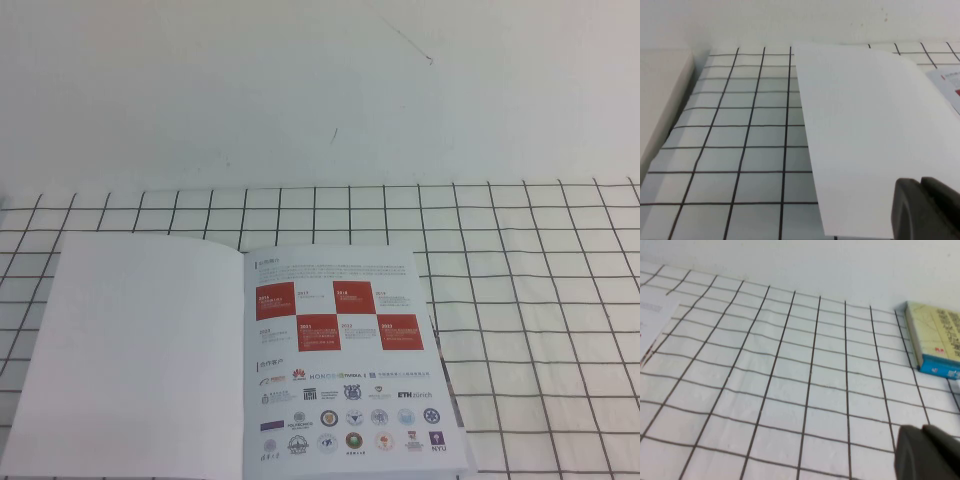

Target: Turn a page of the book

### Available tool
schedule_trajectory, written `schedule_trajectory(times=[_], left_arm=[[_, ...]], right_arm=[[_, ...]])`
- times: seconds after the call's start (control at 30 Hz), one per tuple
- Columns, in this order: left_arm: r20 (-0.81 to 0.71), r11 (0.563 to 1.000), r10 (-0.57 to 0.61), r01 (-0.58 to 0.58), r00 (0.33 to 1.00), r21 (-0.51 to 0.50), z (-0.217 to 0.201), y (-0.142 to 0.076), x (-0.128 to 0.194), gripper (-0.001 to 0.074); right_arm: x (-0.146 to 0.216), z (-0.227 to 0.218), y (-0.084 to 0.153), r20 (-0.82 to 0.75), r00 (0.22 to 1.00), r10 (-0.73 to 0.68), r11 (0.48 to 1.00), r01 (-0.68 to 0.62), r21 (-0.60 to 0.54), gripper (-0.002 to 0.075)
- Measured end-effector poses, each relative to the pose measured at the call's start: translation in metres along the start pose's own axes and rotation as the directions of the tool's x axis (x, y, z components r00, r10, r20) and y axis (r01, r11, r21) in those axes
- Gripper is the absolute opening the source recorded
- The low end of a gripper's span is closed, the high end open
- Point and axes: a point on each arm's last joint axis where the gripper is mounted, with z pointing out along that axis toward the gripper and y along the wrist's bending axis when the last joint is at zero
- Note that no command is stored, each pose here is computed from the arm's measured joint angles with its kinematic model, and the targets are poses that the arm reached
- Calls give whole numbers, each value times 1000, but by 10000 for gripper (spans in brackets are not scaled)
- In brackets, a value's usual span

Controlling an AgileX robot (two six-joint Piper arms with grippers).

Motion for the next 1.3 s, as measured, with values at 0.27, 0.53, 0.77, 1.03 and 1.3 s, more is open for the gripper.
schedule_trajectory(times=[0.27, 0.53, 0.77, 1.03, 1.3], left_arm=[[2, 1000, 0, 0, 1000, 0, 0, 0, 0, -2], [8, 1000, 0, 0, 1000, -1, 0, 0, 0, -4], [100, 1000, 0, 1, 995, -10, 0, 1, -9, -3], [376, 977, -208, 209, 903, 37, -7, 4, -34, -3], [595, 885, -437, 440, 675, 151, -19, 15, -54, -3]], right_arm=[[-3, 0, -1, 28, 1000, -1, 1000, 1, 6, -2], [-4, 0, -1, 43, 999, -2, 1000, 2, 9, -2], [-18, -2, -4, 196, 981, -12, 999, 4, 41, -2], [-56, -20, -11, 615, 787, -52, 991, -34, 128, -2], [-78, -47, -16, 861, 502, -81, 981, -111, 157, -2]])
